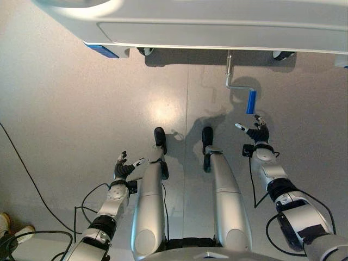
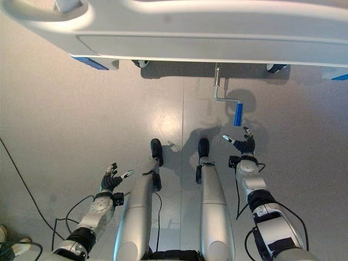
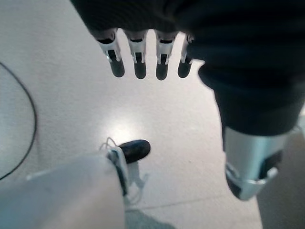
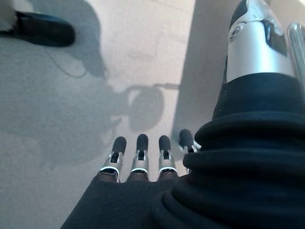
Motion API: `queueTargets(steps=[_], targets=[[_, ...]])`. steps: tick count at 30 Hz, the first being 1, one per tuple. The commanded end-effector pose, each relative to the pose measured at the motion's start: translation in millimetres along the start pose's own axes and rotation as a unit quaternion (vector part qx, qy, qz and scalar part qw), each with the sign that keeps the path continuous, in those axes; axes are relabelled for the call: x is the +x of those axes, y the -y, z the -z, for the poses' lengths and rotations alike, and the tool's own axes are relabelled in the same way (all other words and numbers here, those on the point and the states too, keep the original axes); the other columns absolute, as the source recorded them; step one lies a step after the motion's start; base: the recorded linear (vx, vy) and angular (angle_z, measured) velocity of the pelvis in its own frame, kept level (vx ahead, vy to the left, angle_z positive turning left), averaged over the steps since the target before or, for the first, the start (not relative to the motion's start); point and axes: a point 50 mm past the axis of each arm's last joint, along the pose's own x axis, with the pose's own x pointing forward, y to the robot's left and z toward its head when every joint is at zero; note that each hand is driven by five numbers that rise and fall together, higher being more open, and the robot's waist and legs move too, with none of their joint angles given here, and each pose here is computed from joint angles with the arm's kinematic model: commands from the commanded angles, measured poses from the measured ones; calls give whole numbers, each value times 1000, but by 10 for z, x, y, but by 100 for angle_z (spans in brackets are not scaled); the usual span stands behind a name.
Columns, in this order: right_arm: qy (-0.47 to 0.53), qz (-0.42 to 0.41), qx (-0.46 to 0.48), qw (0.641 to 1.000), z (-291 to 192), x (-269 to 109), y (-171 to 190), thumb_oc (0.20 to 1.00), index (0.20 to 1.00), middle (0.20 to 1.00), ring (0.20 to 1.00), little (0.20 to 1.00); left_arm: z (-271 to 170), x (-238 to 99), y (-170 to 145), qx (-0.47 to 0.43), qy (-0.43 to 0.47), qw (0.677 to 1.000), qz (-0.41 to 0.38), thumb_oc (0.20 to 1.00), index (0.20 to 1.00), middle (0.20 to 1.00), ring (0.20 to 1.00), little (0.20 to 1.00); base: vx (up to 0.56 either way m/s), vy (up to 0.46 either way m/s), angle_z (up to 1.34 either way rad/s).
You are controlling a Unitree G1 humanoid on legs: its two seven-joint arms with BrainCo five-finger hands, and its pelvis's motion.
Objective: Raise the hospital bed
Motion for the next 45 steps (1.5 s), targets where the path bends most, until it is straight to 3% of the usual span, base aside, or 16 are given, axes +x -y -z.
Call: queueTargets(steps=[1, 17, 25, 41, 42, 43, 44, 45], targets=[[27, 35, 29, 999, -109, 42, 206, 1000, 1000, 1000, 1000, 1000, 63, -52, -195, -11, -3, 999, -35, 1000, 1000, 1000, 1000, 1000, 18, -9, 13], [139, 11, 65, 988, -636, -2, 148, 1000, 1000, 1000, 1000, 1000, -16, -93, -209, -3, 23, 999, -28, 1000, 1000, 1000, 1000, 1000, 14, 5, 3], [206, 31, 27, 978, -981, 16, 204, 1000, 1000, 1000, 1000, 1000, -51, -89, -213, 6, 32, 999, -31, 1000, 1000, 1000, 1000, 1000, 4, -1, 0], [228, 61, 13, 972, -1171, 76, 322, 1000, 1000, 1000, 1000, 1000, -75, -101, -142, 10, 40, 999, -26, 1000, 1000, 1000, 1000, 1000, 0, 0, 0], [228, 58, 12, 972, -1181, 82, 311, 922, 922, 922, 922, 922, -78, -99, -139, 9, 40, 999, -27, 1000, 1000, 1000, 1000, 1000, 0, 0, 0], [225, 59, 10, 973, -1177, 96, 320, 900, 900, 900, 900, 900, -82, -99, -134, 9, 41, 999, -26, 1000, 1000, 1000, 1000, 1000, 0, 0, 0], [224, 58, 7, 973, -1195, 112, 317, 1000, 1000, 1000, 1000, 1000, -84, -101, -125, 9, 42, 999, -24, 1000, 1000, 1000, 1000, 1000, 0, 0, 0], [225, 56, 6, 973, -1202, 110, 307, 1000, 1000, 1000, 1000, 1000, -86, -103, -126, 7, 42, 999, -25, 1000, 1000, 1000, 1000, 1000, 0, 0, 0]])
